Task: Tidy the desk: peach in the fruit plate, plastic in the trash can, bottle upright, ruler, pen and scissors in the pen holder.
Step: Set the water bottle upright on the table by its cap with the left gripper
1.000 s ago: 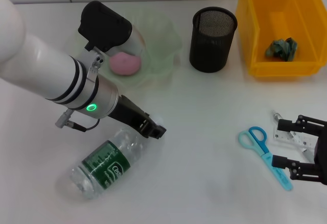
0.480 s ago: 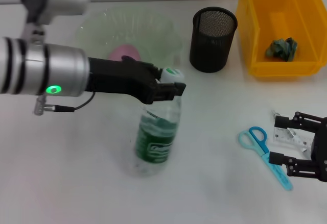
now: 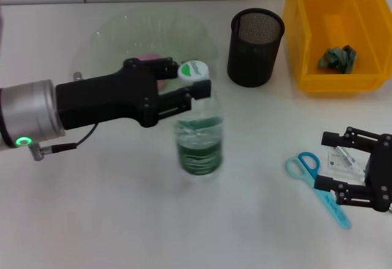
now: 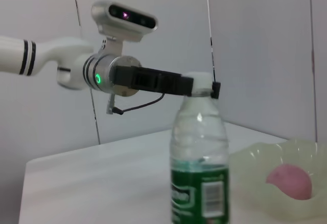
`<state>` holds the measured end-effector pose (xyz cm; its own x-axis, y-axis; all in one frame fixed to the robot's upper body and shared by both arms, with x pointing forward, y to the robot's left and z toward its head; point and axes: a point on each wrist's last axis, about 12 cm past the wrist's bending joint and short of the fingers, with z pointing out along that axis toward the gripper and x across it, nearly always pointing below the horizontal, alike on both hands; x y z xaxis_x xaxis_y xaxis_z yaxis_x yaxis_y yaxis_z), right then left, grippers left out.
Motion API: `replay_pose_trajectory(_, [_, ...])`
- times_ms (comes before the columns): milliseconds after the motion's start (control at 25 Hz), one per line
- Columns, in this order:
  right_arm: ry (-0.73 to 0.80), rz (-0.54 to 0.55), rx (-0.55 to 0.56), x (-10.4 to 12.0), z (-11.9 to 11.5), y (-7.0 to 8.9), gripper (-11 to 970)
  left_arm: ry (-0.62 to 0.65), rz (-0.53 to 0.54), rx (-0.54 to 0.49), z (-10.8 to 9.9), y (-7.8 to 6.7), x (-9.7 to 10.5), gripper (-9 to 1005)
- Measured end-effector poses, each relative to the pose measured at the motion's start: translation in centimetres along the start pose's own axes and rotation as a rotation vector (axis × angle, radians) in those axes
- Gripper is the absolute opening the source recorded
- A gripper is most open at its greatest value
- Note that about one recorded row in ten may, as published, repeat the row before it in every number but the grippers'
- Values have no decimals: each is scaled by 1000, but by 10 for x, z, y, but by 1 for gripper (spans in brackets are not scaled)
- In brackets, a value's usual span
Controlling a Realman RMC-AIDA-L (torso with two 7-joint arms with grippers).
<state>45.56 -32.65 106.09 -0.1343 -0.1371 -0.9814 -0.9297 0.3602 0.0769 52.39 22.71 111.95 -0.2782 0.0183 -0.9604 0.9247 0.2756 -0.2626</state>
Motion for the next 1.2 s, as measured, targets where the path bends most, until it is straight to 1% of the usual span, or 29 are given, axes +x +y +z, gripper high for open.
replay_pose_trajectory(80, [-3,-1,-1,0,1,0,784,-84,32,-12,-8,1,9,447])
replay_pose_trajectory(200, [-8,-2,0,-1,2,-1,784,-166,81,-41,-15,0,19,447])
replay_pose_trajectory(240, [-11,-3,1,-1,2,-1,784,-172,88,-43,-16,0,19,447])
replay_pose_trajectory(320, [-30,-5,7,-2,4,-1,785,-214,128,-67,-21,-2,27,447])
replay_pose_trajectory(520, [-57,-12,9,-2,8,-1,785,-258,230,-130,-31,-6,45,446])
replay_pose_trajectory(640, [-73,-8,11,-3,11,-2,785,-273,296,-187,-33,-8,57,448])
replay_pose_trajectory(720, [-95,0,14,-4,15,-3,785,-280,342,-249,-33,-8,66,446])
replay_pose_trajectory(1040, [-117,7,8,-5,23,-3,784,-257,354,-303,-31,-7,75,443])
replay_pose_trajectory(1200, [-118,9,15,-5,25,-3,784,-263,329,-345,-31,-5,78,443])
